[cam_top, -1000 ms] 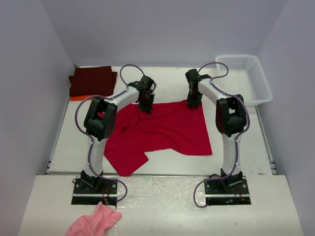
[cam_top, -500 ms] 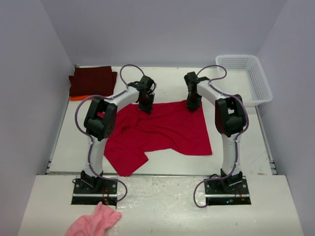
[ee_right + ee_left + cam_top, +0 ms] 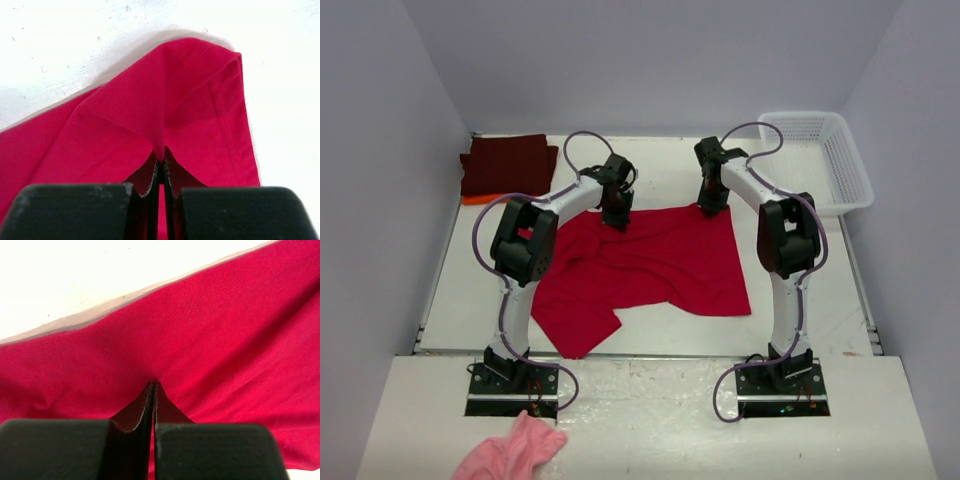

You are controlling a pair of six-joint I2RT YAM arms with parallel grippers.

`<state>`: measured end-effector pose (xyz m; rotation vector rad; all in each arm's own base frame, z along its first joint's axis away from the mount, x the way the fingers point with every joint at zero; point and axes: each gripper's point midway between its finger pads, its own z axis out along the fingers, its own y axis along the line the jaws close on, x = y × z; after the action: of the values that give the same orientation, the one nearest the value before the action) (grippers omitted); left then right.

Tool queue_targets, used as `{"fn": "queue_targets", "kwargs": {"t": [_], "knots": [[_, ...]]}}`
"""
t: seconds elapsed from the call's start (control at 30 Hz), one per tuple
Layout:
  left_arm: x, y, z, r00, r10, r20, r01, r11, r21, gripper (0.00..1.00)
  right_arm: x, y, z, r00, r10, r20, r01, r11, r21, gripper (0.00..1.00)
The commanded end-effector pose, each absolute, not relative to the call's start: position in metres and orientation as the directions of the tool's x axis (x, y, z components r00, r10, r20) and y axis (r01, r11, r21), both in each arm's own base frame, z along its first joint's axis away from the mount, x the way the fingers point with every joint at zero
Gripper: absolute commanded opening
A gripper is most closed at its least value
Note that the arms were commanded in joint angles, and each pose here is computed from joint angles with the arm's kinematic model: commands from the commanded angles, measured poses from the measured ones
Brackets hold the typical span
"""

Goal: Fold and stack the t-shirts
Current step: Fold the flattened tshirt in 1/3 of the way

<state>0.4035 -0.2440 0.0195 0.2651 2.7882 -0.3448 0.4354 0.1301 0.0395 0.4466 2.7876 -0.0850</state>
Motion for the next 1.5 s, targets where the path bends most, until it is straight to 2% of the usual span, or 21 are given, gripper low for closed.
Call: {"fn": "queue_targets", "kwargs": {"t": [0.0, 0.13, 0.27, 0.7, 0.8, 0.83, 0.87, 1.2, 1.47], "knots": [[0.404, -0.246, 0.037, -0.918, 0.161, -0.363, 0.253, 0.942, -0.223, 0.0, 0.437, 0.125, 0.05, -0.891, 0.298, -0.343, 0.329, 0.944, -0.036, 0.0], [0.405, -0.244, 0.035, -0.921, 0.151, -0.358, 0.238, 0.947, -0.215, 0.0, 0.434, 0.123, 0.056, -0.886, 0.296, -0.357, 0.329, 0.944, -0.034, 0.02], [0.405, -0.241, 0.026, -0.932, 0.14, -0.334, 0.219, 0.953, -0.211, 0.0, 0.432, 0.121, 0.054, -0.89, 0.292, -0.351, 0.328, 0.944, -0.046, 0.17], [0.405, -0.24, 0.026, -0.932, 0.142, -0.335, 0.221, 0.952, -0.213, 0.0, 0.424, 0.123, 0.049, -0.883, 0.301, -0.361, 0.328, 0.944, -0.015, 0.2], [0.404, -0.24, 0.025, -0.932, 0.142, -0.334, 0.222, 0.951, -0.214, 0.0, 0.424, 0.125, 0.047, -0.875, 0.307, -0.374, 0.326, 0.945, 0.012, 0.27], [0.404, -0.24, 0.025, -0.932, 0.142, -0.334, 0.222, 0.951, -0.214, 0.0, 0.425, 0.126, 0.046, -0.873, 0.308, -0.379, 0.325, 0.945, 0.019, 0.33], [0.403, -0.24, 0.025, -0.932, 0.142, -0.334, 0.222, 0.951, -0.214, 0.0, 0.423, 0.126, 0.043, -0.874, 0.31, -0.375, 0.328, 0.944, 0.016, 0.33], [0.403, -0.239, 0.026, -0.931, 0.142, -0.336, 0.222, 0.951, -0.214, 0.0, 0.434, 0.128, 0.04, -0.868, 0.309, -0.389, 0.331, 0.944, 0.011, 0.25], [0.402, -0.239, 0.025, -0.931, 0.143, -0.337, 0.224, 0.95, -0.217, 0.0, 0.441, 0.127, 0.044, -0.861, 0.298, -0.412, 0.325, 0.946, 0.005, 0.11]]}}
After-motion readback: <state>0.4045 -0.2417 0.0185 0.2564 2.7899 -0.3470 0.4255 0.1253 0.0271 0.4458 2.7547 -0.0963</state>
